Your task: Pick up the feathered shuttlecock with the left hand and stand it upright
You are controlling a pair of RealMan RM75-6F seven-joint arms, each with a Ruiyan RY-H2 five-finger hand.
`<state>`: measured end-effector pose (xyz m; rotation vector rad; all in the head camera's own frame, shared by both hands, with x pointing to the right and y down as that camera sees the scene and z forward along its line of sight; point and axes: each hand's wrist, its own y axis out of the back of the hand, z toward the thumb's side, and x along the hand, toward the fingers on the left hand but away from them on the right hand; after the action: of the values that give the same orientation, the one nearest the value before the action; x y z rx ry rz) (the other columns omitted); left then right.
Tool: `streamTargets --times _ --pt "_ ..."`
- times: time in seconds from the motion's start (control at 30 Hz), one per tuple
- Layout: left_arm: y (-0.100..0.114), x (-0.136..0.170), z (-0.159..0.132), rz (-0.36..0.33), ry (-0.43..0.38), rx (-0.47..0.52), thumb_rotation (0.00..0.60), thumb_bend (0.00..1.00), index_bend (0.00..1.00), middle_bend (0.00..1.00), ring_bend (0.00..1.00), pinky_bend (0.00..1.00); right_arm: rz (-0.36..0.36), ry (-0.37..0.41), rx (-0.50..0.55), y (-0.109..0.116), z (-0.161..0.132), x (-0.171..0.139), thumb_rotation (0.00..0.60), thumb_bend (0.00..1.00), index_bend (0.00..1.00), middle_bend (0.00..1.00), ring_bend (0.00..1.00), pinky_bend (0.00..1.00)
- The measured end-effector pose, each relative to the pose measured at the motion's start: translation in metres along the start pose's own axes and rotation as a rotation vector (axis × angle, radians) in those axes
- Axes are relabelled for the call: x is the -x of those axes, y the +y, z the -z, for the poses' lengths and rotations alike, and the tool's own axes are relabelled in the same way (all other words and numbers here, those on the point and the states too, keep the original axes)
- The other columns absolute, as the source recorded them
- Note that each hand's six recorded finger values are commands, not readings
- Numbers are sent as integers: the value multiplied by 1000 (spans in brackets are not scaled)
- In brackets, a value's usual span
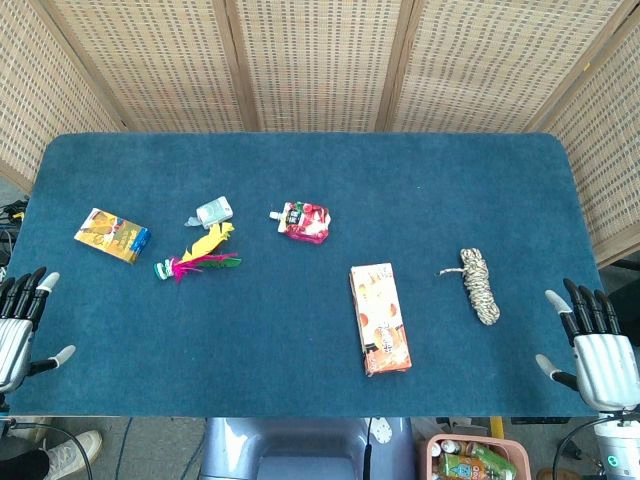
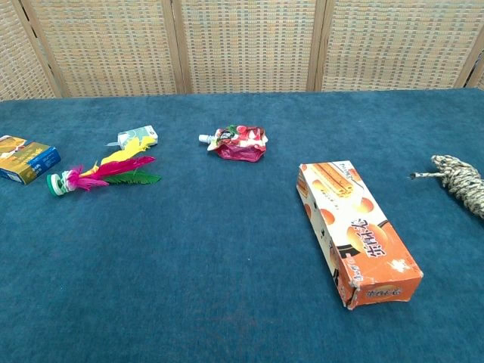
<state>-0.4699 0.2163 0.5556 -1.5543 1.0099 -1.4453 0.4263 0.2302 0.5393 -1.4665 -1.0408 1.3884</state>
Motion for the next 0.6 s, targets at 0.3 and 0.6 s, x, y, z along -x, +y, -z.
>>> streamTargets --times 0.3,0.6 --pt "-3 -3 -2 11 -2 4 600 99 0 0 0 0 1 1 11 2 0 -1 600 0 0 0 0 0" --pt "-5 -66 -41 26 -85 65 600 85 0 0 0 0 -11 -24 10 0 7 1 600 0 0 0 0 0"
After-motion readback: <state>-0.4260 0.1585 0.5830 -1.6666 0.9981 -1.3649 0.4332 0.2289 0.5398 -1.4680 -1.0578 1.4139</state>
